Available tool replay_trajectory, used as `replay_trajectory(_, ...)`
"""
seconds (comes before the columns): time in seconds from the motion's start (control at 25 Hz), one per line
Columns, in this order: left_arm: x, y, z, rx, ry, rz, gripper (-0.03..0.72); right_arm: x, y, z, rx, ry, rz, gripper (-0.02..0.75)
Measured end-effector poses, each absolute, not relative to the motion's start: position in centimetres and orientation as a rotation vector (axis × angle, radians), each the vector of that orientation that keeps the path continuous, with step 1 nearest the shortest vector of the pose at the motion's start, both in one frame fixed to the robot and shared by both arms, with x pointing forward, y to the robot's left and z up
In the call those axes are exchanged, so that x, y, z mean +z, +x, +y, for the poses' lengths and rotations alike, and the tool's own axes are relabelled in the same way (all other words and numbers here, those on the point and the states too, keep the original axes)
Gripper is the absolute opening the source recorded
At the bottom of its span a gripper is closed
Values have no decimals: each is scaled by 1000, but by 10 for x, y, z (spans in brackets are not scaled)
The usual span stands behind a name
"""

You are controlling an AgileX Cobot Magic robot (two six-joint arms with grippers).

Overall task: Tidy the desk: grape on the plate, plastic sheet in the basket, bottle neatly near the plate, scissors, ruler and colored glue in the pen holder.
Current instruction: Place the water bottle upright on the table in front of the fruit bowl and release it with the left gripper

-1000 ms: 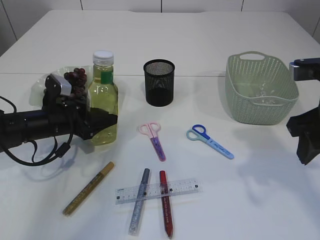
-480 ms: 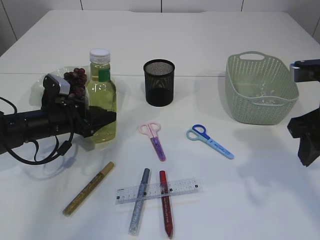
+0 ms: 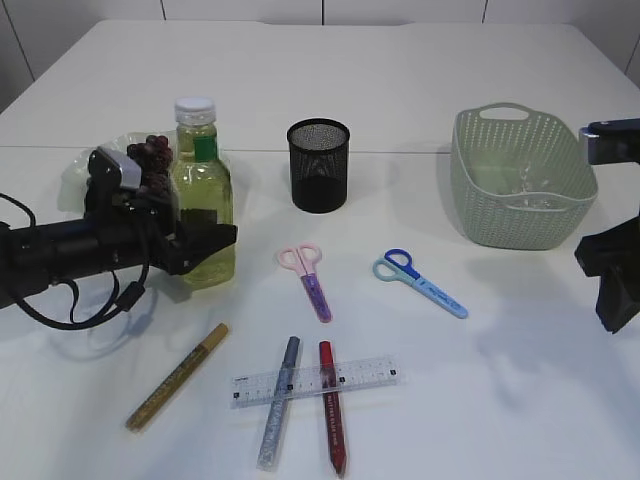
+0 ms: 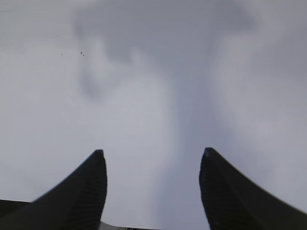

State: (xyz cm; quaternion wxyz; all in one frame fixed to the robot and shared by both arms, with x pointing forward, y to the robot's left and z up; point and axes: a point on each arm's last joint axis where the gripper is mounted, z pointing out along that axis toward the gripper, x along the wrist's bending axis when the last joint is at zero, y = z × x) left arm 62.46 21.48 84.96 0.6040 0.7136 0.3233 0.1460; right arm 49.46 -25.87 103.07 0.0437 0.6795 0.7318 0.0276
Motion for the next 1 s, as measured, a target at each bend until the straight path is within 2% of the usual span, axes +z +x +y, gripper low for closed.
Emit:
replay_trajectory(0.24, 854, 625, 214, 339, 1612, 720, 617, 1031, 495, -259, 84, 2076, 2239, 477)
replay_trajectory(0.56, 856, 626, 213, 342, 1609, 713, 622, 1031, 495, -259, 84, 2073, 2241, 477)
replay_trajectory(1.0, 900, 627, 213, 419, 1578, 616, 622, 1031, 495, -259, 84, 2073, 2241, 476)
